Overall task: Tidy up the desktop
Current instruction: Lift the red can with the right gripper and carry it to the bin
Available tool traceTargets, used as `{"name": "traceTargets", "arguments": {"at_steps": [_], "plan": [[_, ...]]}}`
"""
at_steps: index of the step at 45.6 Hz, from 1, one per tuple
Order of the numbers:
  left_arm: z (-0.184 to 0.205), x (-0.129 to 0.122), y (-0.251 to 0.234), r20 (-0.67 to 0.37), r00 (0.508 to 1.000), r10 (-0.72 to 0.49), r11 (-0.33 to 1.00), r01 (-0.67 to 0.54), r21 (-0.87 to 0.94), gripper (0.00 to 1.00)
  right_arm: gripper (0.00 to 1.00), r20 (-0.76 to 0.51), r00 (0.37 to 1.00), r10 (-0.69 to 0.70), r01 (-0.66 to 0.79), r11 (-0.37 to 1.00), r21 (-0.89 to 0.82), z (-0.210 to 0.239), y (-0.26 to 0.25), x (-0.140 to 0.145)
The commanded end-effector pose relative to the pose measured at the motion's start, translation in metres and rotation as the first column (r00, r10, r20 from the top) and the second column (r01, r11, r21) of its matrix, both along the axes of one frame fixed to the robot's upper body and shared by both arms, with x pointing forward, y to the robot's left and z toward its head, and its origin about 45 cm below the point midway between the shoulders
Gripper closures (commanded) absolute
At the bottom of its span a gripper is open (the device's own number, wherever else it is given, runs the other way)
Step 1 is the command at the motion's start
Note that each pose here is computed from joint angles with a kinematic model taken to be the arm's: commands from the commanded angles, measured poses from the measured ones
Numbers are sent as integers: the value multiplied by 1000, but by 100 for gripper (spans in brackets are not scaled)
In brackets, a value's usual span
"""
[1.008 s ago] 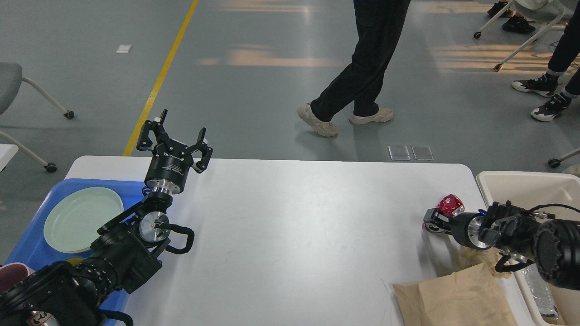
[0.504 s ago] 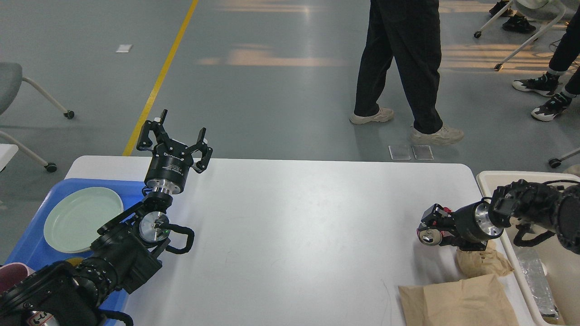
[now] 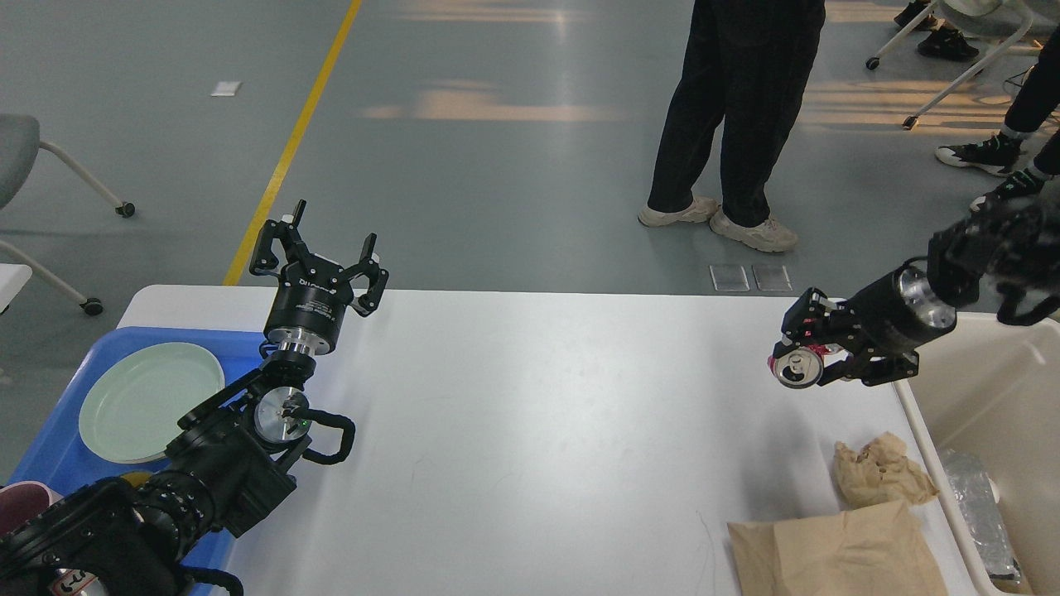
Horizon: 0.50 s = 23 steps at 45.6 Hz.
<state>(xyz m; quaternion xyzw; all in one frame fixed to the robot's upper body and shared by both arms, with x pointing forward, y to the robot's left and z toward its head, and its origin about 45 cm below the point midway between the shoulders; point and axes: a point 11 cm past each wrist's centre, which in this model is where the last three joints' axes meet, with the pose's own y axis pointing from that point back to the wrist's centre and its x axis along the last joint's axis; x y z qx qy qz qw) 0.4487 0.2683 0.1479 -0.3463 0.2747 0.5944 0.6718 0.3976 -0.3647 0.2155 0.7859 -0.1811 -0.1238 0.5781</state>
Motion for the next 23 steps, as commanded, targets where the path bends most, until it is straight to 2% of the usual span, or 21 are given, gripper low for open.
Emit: {"name": "traceTargets", "arguments": {"at_steps": [1, 11, 17, 23], "plan": [[0, 0, 0, -1, 1000, 1, 1000, -1, 0, 4, 100, 34, 998, 47, -46, 999, -18, 50, 5, 17], [0, 0, 0, 0, 1000, 0, 1000, 0, 0, 4, 100, 217, 972, 89, -66, 992, -108, 148, -8, 42], [0, 0, 0, 0, 1000, 0, 1000, 0, 0, 4, 100, 235, 965, 113, -61, 974, -217, 173, -37, 39], [0, 0, 0, 0, 1000, 0, 1000, 0, 0, 4, 100, 257, 963, 82, 5, 946, -323, 191, -89, 30]]}}
